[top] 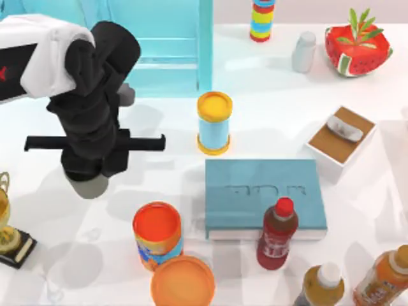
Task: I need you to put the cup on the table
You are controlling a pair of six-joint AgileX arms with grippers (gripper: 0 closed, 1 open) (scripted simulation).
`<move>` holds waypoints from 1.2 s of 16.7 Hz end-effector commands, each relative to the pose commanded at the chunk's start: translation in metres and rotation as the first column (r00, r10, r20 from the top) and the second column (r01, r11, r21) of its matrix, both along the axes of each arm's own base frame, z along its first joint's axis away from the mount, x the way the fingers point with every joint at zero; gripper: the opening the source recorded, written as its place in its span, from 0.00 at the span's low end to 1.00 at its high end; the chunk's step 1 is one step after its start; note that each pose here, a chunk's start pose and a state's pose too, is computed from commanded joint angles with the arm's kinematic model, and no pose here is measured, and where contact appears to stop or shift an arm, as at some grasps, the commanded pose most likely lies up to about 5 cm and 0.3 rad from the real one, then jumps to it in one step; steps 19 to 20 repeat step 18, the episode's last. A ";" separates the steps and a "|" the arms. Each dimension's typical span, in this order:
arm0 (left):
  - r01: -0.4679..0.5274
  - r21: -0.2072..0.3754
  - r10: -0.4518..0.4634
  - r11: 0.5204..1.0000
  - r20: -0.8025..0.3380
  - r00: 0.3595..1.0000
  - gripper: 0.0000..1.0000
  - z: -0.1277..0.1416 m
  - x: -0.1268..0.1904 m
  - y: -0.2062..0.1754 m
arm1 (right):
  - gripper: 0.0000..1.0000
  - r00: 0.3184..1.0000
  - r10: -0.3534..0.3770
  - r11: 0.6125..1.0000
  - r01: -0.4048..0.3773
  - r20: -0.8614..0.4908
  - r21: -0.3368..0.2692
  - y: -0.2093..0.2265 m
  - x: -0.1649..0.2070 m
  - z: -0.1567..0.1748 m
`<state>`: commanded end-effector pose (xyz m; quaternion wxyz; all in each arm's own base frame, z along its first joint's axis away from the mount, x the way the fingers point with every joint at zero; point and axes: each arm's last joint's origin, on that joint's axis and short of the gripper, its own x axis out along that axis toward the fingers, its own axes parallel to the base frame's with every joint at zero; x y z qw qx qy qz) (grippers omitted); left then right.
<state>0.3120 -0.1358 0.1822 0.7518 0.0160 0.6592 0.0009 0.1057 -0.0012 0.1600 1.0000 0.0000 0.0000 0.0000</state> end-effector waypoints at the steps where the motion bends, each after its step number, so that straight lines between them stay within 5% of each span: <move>1: 0.000 0.000 0.000 1.000 0.000 1.000 0.15 0.000 0.000 0.000 | 1.00 1.000 0.000 1.000 0.000 0.000 0.000 0.000 0.000 0.000; 12: 0.000 0.000 0.000 1.000 0.000 1.000 0.98 0.000 0.000 0.000 | 1.00 1.000 0.000 1.000 0.000 0.000 0.000 0.000 0.000 0.000; 20: 0.000 0.000 0.000 1.000 0.000 1.000 1.00 0.000 0.000 0.000 | 1.00 1.000 0.000 1.000 0.000 0.000 0.000 0.000 0.000 0.000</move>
